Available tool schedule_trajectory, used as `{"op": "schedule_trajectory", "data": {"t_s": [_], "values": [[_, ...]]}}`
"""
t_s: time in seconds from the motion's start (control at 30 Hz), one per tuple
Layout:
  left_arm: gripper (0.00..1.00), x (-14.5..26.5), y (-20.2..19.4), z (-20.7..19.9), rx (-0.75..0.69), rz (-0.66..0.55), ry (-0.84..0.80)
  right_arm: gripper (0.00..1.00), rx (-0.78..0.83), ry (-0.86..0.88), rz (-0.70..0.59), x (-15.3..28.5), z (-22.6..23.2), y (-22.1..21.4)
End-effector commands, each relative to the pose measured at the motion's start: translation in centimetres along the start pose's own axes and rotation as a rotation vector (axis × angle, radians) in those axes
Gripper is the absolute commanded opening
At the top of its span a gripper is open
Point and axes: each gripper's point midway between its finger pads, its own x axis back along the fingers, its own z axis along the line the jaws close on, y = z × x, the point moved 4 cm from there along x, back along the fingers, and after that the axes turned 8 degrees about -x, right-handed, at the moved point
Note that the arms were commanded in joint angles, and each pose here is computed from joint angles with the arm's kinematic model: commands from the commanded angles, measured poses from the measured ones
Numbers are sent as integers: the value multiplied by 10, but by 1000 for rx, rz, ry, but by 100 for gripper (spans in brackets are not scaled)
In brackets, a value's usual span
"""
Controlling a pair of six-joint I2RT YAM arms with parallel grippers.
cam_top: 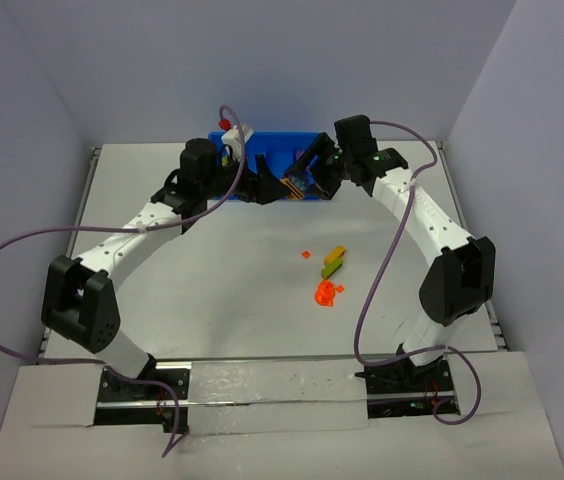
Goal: Sort the legos into containers by color
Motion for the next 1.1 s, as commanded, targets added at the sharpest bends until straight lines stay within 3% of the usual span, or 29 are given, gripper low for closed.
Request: {"op": "schedule_trajectory", "data": {"t_s": [0.0,0.27,0.37,0.57,0.9,1.07], "values": [[90,-8,28,-4,-20,-78,17,0,6,93,-16,21,22,-3],[88,-19,26,4,-28,-65,89,0,6,115,15,24,27,-9],[83,-21,26,3,-27,-63,80,0,7,119,23,24,28,-11],[62,-23,24,1,-17,-55,56,0,7,125,35,23,28,-13],[15,-17,8,0,4,-19,45,0,-5,125,-10,25,28,3],[0,-11,1,-2,9,-3,39,0,-16,132,-52,30,29,19]]}}
